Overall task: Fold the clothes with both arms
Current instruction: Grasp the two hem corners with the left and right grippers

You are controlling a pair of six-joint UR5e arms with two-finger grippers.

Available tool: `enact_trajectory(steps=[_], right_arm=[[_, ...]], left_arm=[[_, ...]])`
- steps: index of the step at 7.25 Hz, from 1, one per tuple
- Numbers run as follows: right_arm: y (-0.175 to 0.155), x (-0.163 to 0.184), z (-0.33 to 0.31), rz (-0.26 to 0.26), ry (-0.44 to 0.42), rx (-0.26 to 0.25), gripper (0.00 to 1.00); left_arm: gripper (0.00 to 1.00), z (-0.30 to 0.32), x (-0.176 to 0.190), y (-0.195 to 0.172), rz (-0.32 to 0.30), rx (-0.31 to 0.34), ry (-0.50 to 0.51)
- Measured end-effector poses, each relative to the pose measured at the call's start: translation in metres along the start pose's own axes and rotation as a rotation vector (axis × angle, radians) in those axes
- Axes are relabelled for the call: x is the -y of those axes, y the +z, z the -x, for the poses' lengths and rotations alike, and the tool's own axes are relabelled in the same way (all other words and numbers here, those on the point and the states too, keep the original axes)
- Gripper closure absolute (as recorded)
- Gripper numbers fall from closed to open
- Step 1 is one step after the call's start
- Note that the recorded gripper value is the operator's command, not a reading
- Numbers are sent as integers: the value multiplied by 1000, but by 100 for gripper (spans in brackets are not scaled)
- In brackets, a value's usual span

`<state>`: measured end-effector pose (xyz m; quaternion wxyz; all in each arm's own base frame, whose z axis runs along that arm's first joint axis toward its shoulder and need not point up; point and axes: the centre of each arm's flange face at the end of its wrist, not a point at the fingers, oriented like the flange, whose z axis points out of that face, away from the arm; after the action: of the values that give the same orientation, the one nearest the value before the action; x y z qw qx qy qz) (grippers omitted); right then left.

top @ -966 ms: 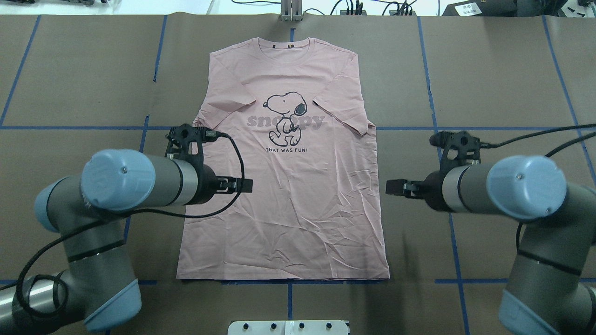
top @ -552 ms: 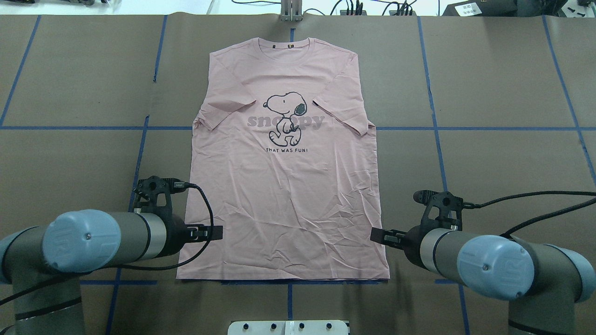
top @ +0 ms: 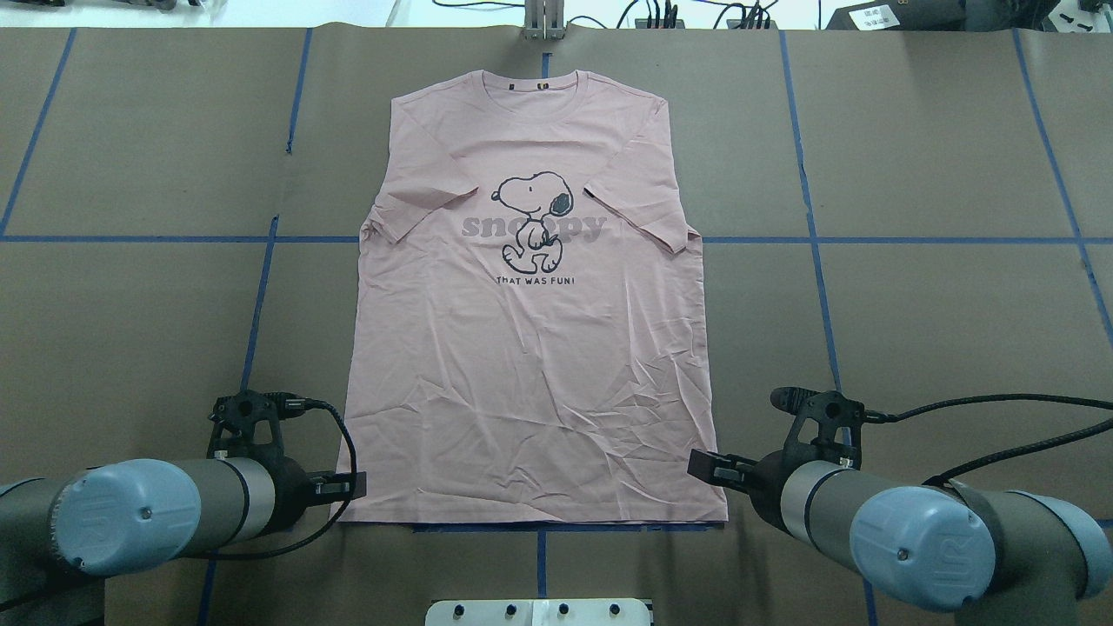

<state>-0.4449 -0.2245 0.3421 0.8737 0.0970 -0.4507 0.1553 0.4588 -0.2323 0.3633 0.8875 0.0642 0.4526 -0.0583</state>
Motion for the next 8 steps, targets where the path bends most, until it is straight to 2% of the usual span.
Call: enact_trajectory(steps=[1, 3, 4, 5, 8], right_arm=[[0, 0, 0, -4, 0, 1, 10], [0, 0, 0, -8, -1, 1, 10], [0, 1, 0, -10, -1, 0, 0], [0, 1, 0, -12, -1, 0, 1], [1, 1, 0, -20, -2, 0, 2]], left_arm=[[40, 1, -8, 3, 11, 5, 0], [51, 1, -17, 8, 24, 11, 4], [55, 1, -19, 10, 27, 14, 6], [61, 1, -20, 11, 29, 15, 6], [63, 0, -24, 15, 36, 19, -7]])
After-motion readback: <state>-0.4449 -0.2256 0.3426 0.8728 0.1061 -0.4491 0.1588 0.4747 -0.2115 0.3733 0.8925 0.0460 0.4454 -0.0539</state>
